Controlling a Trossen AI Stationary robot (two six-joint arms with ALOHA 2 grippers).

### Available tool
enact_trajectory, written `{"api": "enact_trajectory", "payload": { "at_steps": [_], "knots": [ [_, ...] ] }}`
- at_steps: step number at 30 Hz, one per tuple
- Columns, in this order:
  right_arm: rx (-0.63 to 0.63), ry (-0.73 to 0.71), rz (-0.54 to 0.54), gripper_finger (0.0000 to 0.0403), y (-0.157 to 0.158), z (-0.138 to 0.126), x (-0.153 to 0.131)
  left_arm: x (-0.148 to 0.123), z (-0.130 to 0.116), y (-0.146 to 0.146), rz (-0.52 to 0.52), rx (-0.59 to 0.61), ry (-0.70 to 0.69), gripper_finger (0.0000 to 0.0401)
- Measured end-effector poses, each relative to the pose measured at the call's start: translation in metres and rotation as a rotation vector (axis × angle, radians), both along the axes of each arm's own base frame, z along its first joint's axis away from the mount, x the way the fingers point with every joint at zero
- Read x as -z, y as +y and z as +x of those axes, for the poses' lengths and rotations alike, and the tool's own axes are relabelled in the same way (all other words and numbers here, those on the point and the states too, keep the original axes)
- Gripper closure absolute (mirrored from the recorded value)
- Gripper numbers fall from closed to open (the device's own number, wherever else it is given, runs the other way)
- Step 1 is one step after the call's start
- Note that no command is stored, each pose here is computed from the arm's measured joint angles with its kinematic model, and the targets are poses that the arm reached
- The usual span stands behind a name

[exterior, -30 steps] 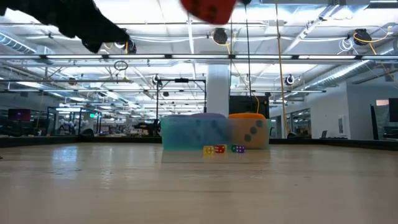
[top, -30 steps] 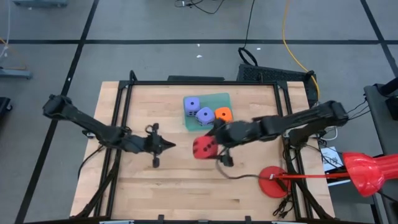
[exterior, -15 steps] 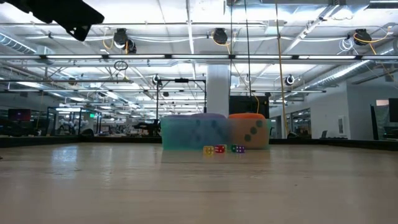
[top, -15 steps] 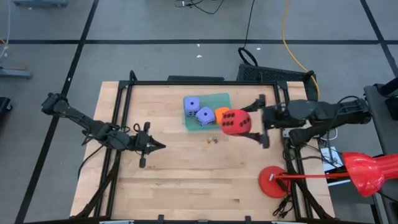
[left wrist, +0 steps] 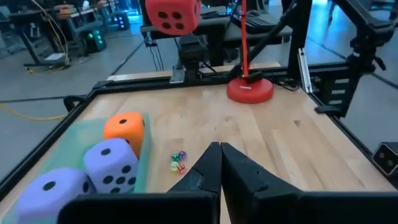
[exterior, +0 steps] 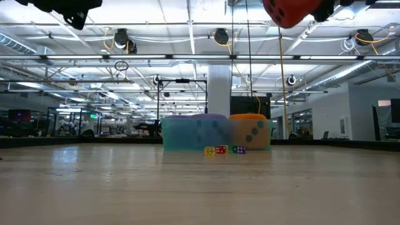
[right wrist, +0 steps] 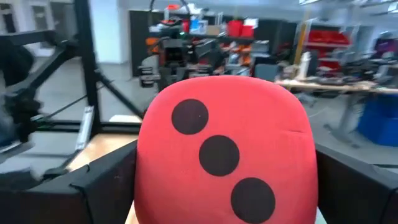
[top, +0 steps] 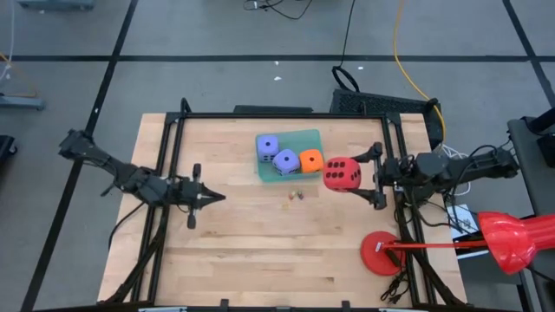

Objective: Pick & Place Dice
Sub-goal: Put the large red dice into the basket

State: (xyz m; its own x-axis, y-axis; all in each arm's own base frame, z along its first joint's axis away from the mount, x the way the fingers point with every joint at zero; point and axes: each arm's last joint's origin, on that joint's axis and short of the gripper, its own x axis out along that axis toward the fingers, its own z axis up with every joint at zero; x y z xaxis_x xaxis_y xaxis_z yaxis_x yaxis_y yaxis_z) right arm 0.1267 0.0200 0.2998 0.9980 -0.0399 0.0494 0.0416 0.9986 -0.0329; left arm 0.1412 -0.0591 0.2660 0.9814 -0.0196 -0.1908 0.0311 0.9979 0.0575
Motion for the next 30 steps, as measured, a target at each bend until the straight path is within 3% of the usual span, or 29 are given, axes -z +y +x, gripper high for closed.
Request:
{"api": "enact_trajectory", "payload": {
  "at_steps": [7, 23, 30],
  "knots": [
    [0.051, 0.050, 0.000, 0.0010, -0.006, -0.001, 0.034, 0.003, -0.010, 0.017, -0.048, -0.075, 0.021, 0.0389],
    [0.007, 0.019, 0.036, 0.0010, -0.016, 0.004, 0.080, 0.081, -0.024, 0.033, -0.100, -0.094, -0.014, 0.0396],
    [0.013, 0.019, 0.051, 0.0010, -0.020, 0.004, 0.090, 0.093, -0.024, 0.035, -0.110, -0.082, -0.004, 0.0387]
  ]
}}
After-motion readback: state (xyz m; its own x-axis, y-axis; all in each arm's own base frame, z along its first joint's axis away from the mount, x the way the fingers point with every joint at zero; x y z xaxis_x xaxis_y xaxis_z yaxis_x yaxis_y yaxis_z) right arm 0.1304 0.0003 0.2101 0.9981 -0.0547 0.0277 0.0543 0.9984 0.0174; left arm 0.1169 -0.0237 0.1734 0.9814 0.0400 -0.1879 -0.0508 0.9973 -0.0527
